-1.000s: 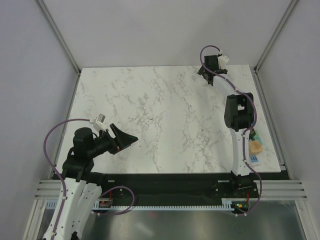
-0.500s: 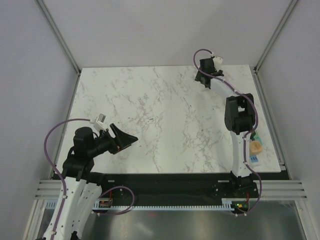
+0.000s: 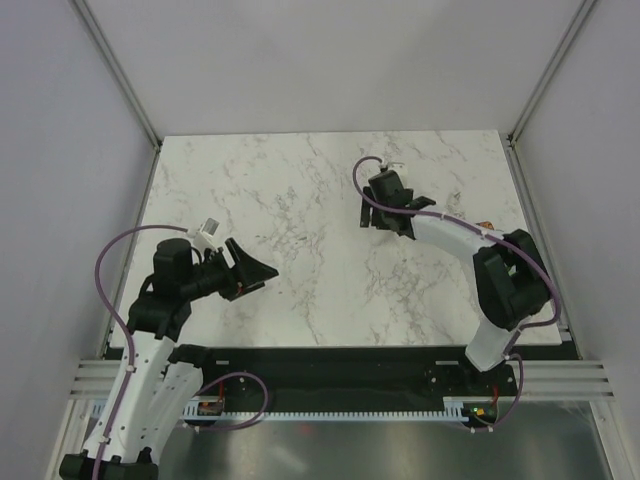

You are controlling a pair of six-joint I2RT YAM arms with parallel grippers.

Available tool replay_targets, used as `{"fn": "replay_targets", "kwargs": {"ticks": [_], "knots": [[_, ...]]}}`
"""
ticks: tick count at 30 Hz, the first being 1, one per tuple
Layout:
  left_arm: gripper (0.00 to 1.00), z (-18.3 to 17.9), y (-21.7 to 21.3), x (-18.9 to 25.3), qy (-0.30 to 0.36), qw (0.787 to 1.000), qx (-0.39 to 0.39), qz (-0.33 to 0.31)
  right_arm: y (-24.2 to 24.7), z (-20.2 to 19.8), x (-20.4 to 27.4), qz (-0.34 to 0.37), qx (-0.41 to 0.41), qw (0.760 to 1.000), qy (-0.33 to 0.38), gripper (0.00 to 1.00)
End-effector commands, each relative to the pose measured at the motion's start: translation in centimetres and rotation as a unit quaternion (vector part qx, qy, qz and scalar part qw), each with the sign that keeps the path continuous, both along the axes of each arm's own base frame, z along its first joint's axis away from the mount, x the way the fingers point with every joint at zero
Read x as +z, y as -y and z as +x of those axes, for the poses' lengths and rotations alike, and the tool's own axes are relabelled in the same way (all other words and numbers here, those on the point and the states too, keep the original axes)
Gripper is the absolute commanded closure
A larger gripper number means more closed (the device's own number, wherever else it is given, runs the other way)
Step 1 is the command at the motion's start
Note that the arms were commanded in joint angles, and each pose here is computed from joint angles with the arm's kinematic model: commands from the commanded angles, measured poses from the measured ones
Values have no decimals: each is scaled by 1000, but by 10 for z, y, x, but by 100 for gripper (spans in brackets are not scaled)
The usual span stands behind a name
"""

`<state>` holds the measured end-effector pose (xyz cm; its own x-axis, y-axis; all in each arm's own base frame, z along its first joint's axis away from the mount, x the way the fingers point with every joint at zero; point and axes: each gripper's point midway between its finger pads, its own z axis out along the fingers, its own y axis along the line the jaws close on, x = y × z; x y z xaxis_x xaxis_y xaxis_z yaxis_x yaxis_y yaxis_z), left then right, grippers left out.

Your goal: Pull the plug off the socket

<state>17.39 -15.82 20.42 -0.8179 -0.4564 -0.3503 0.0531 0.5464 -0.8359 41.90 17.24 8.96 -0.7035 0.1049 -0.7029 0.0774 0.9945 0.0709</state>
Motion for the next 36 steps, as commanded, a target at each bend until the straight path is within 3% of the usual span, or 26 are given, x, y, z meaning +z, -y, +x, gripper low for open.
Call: {"fn": "replay_targets", "kwargs": {"ticks": [1, 2, 8, 13, 16, 17, 19, 20, 21, 26, 30, 32, 36], "knots": [[24, -5, 5, 11, 38, 999, -35, 3, -28, -42, 13, 42, 48, 998, 16, 82], [24, -7, 5, 9, 36, 999, -38, 3, -27, -63, -5, 36, 54, 998, -4, 82], [27, -12, 6, 2, 41, 998, -46, 12, -75, -144, -4, 112, 117, 987, 1, 78], [27, -15, 10, 5, 49, 998, -45, 21, -107, -186, -7, 133, 159, 978, -14, 67], [28, -15, 15, 4, 42, 998, -47, 28, -124, -202, -5, 151, 195, 969, -30, 49], [28, -14, 16, 4, 42, 998, -45, 31, -123, -206, -5, 140, 206, 968, -32, 35], [28, -15, 20, 4, 37, 997, -53, 35, -121, -210, 2, 139, 214, 966, -31, 21], [28, -12, 21, 1, 32, 997, -52, 43, -116, -212, 4, 131, 214, 968, -33, 9], [28, -12, 24, 0, 31, 997, -58, 47, -114, -213, 13, 136, 215, 967, -25, 4], [27, -1, 38, -6, 17, 993, -72, 91, -95, -221, 42, 147, 202, 968, -5, 2], [27, -10, 72, -1, 35, 982, -122, 138, -68, -210, 66, 147, 146, 978, 39, 2], [27, -5, 78, 6, 55, 979, -113, 163, -46, -202, 73, 132, 103, 984, 63, 2], [25, -17, 117, -7, 68, 960, -150, 226, 3, -185, 61, 135, 15, 990, 48, 2]]}}
